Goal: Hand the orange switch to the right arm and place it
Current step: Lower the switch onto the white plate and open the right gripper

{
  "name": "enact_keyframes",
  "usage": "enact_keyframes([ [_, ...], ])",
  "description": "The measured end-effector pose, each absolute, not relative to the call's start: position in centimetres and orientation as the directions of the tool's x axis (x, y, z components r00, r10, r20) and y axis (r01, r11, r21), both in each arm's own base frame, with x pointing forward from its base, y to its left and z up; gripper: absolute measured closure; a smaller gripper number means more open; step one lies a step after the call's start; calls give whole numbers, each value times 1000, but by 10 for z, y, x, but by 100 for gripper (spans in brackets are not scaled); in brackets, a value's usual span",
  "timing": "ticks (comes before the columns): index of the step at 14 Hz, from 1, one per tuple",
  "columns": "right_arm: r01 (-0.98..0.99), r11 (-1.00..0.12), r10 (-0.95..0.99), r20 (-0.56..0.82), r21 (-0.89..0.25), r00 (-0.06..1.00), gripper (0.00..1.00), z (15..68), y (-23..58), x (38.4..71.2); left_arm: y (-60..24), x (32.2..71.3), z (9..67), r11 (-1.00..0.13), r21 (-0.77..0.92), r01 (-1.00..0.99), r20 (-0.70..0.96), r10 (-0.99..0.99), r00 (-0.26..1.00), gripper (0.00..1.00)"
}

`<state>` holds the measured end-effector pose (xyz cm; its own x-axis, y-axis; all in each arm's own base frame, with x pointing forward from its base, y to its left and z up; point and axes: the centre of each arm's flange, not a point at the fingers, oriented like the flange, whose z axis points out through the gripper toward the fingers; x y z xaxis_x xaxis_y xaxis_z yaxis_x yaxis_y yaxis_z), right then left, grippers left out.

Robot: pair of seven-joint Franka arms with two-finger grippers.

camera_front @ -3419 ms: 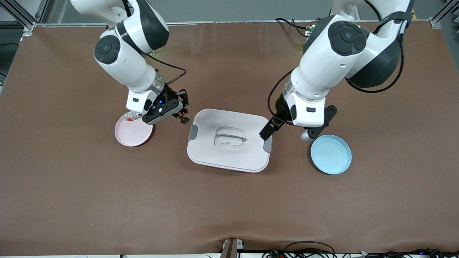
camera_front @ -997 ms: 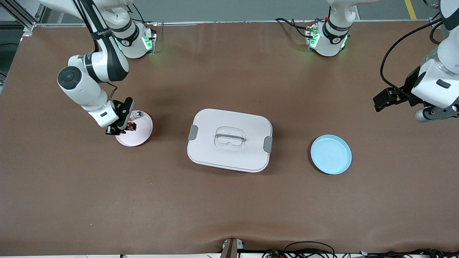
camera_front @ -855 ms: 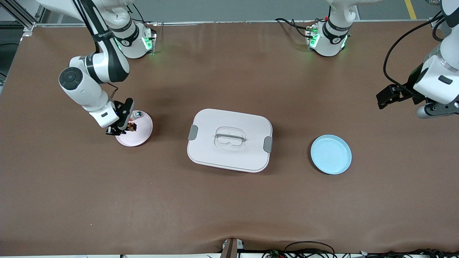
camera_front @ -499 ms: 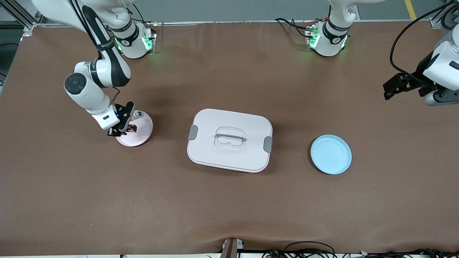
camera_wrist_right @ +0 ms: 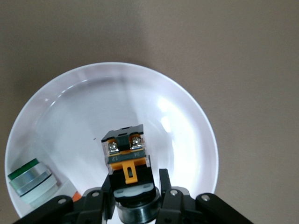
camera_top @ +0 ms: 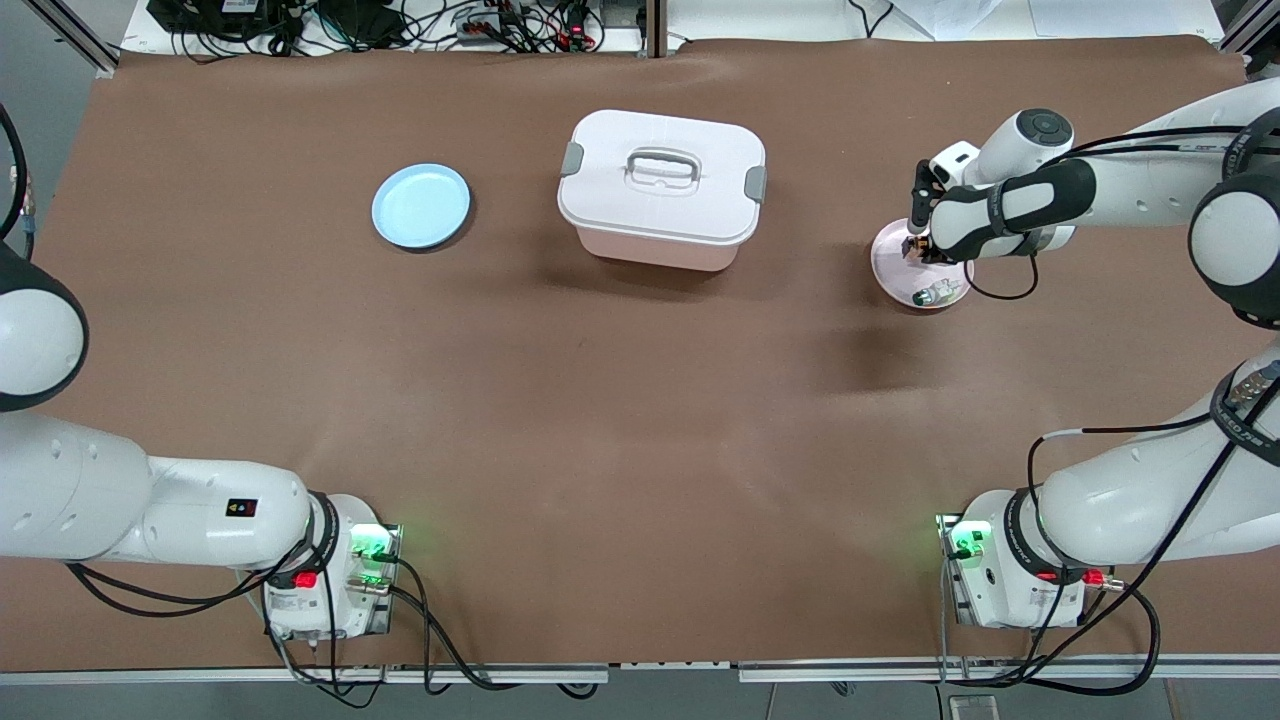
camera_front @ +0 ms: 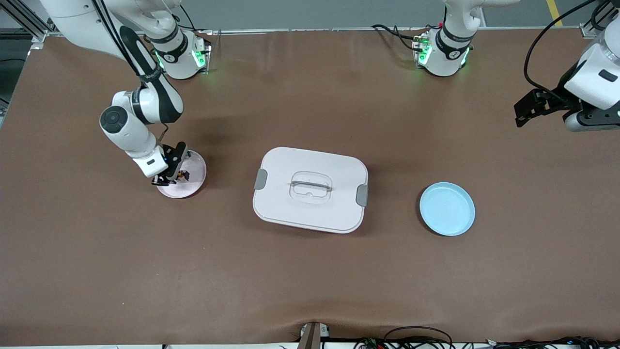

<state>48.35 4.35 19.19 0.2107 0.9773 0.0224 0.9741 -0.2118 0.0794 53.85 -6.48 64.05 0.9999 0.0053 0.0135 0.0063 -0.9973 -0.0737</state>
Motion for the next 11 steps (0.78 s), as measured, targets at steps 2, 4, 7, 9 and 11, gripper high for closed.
enact_keyframes([
  [2, 974, -212, 977, 22, 76, 211, 61, 185, 43, 482, -65, 538, 642, -997, -73, 6, 17, 5, 1000, 0],
  [4, 975, -212, 977, 21, 73, 211, 61, 180, 43, 481, -65, 538, 642, -997, -73, 6, 19, 5, 1000, 0],
  [7, 972, -222, 975, 21, 72, 221, 60, 179, 43, 481, -66, 538, 641, -997, -73, 5, 19, 3, 1000, 0],
  [9, 970, -230, 973, 22, 72, 229, 43, 180, 43, 482, -66, 538, 640, -997, -73, 4, 18, 3, 1000, 0],
  [11, 970, -233, 973, 22, 73, 232, 26, 180, 43, 482, -66, 538, 640, -997, -73, 4, 18, 2, 1000, 0],
])
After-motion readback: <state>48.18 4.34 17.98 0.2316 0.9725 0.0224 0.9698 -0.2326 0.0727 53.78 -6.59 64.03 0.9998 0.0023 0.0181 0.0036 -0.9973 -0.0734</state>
